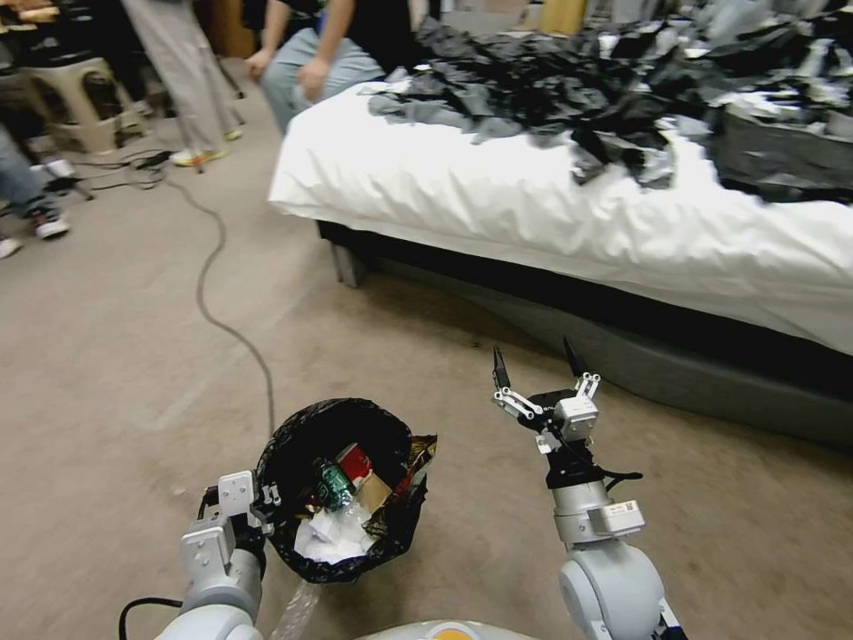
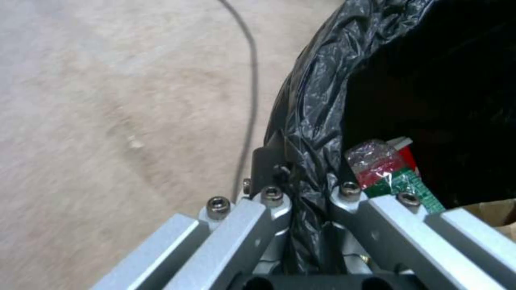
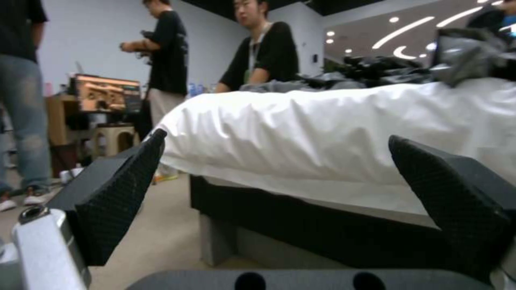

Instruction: Pick up the trash bin, then pick up the garbage from the floor and place it into the trash bin.

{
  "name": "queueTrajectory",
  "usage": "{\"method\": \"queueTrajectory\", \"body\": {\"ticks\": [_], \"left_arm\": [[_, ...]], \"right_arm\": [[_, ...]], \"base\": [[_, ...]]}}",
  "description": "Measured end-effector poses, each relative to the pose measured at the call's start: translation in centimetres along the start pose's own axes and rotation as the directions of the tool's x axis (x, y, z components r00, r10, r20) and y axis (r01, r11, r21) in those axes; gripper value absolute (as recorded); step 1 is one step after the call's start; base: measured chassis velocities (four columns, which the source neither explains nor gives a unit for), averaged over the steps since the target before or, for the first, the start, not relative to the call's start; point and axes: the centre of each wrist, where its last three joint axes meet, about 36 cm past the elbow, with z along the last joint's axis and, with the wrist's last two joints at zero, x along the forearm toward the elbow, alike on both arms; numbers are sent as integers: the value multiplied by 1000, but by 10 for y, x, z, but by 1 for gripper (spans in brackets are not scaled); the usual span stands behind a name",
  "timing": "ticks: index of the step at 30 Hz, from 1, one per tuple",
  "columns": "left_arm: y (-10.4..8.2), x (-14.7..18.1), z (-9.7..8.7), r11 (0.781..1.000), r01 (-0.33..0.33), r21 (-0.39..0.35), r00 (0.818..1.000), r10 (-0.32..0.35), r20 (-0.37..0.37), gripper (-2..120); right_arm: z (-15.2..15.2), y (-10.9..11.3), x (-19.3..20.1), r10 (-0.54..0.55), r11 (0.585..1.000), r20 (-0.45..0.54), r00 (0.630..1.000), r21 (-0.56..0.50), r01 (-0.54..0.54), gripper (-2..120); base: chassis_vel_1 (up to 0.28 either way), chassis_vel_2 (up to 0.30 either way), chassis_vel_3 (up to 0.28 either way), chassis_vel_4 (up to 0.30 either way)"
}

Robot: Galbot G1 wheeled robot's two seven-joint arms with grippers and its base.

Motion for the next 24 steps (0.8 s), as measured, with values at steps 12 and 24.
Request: {"method": "queueTrajectory", "body": {"ticks": [12, 24], "left_arm": [[0, 2, -4, 1000, -7, 8, 1000, 7, 9, 1], [0, 4, -6, 1000, -10, 13, 1000, 10, 13, 1]], "right_arm": [[3, -2, 0, 3, 1000, -8, 1000, 4, -3, 100], [5, 1, 1, -1, 1000, -14, 1000, 1, 1, 100]], "base": [[124, 131, 132, 125], [129, 134, 115, 128]]}}
